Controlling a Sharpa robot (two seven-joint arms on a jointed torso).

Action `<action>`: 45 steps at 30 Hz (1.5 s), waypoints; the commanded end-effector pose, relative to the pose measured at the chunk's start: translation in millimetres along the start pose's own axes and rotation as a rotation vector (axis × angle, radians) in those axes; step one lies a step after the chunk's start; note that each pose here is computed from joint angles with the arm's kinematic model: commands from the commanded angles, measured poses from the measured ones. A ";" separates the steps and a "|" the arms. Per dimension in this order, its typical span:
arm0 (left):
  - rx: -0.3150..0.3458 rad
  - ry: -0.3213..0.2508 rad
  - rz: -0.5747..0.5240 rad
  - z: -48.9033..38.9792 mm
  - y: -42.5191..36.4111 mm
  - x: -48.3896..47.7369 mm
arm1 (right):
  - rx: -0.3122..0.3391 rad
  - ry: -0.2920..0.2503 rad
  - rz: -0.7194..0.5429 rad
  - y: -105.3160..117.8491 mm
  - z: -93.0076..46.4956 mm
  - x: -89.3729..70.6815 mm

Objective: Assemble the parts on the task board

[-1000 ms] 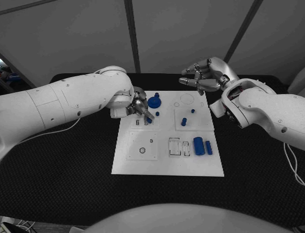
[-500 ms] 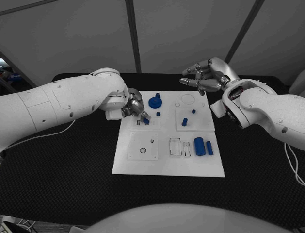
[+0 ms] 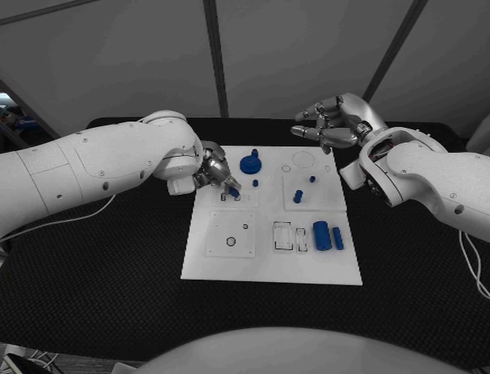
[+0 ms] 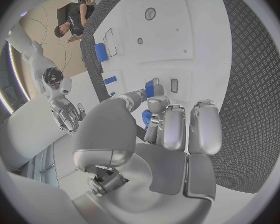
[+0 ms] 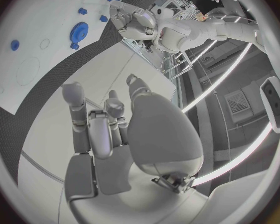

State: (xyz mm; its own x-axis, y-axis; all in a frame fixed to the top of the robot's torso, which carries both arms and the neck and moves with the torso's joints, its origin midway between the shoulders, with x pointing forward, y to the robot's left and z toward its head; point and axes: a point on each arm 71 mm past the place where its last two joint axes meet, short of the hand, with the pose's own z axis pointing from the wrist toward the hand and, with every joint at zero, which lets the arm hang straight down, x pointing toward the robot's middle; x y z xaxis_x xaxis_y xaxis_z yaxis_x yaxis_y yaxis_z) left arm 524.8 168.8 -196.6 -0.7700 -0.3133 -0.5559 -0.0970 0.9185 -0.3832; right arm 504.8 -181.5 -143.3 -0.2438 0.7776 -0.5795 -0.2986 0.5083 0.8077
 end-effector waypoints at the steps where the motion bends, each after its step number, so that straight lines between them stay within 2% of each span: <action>1: 0.003 -0.085 0.002 -0.5 -2.5 -1.9 | -0.005 0.006 -0.002 1.1 0.3 -0.3; 6: 0.006 -0.132 0.004 0.3 -3.1 2.5 | -0.003 0.005 -0.002 0.5 0.1 -0.9; 14: -0.001 -0.161 -0.003 4.1 -0.1 9.4 | -0.004 0.007 -0.004 0.6 0.1 -0.7; 30: -0.019 -0.107 0.059 5.1 1.4 17.4 | -0.003 0.010 -0.006 0.1 0.4 -0.5; 45: -0.019 -0.099 0.073 4.1 2.3 18.9 | -0.002 0.012 -0.007 -0.6 1.2 -0.4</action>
State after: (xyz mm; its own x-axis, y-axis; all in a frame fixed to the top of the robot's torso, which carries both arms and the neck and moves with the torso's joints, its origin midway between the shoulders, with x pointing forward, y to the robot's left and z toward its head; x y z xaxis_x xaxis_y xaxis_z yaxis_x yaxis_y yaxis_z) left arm 513.7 163.4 -209.6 -0.7005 -0.2899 -0.6521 -0.0641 0.9357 -0.3471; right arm 506.3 -182.9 -144.6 -0.2474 0.7734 -0.5837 -0.2946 0.5139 0.8057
